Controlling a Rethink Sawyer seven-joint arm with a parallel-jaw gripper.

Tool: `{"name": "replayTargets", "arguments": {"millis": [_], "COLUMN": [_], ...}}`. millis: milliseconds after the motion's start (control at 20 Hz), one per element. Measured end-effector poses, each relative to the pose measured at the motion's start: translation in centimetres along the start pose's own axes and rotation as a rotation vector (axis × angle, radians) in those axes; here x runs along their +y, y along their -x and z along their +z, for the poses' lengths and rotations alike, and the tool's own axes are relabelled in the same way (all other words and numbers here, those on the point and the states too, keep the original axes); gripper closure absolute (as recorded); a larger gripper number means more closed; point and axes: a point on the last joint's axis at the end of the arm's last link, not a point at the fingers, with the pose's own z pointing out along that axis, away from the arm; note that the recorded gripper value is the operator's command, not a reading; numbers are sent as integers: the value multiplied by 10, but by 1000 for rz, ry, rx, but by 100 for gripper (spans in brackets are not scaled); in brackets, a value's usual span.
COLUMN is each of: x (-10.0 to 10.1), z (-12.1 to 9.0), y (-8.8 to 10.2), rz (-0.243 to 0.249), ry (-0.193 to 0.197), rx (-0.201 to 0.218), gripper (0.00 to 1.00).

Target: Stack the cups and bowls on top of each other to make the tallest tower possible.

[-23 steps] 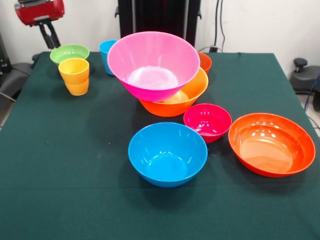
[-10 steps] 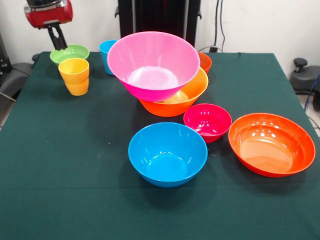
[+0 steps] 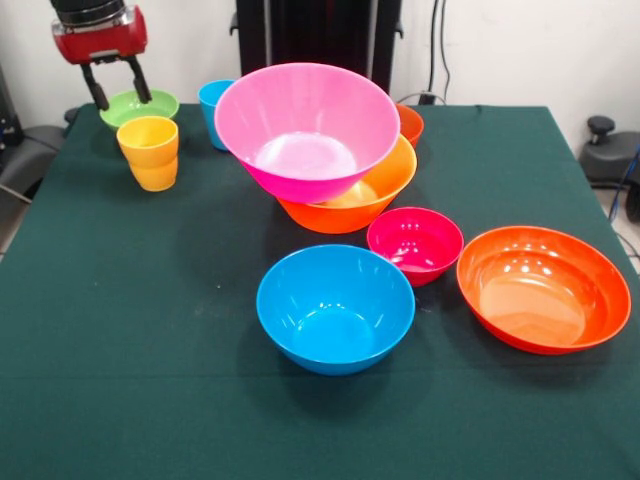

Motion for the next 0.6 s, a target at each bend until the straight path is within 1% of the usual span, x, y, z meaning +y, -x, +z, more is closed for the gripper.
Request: {"name": "replayTargets", "arguments": {"millis": [400,600], "x": [-10,-13], "z": [3,5], "y": [-9,-8], "rz": [29,36], "ry": [-11,-18], "rx": [17,12], "gripper": [0,0]}}
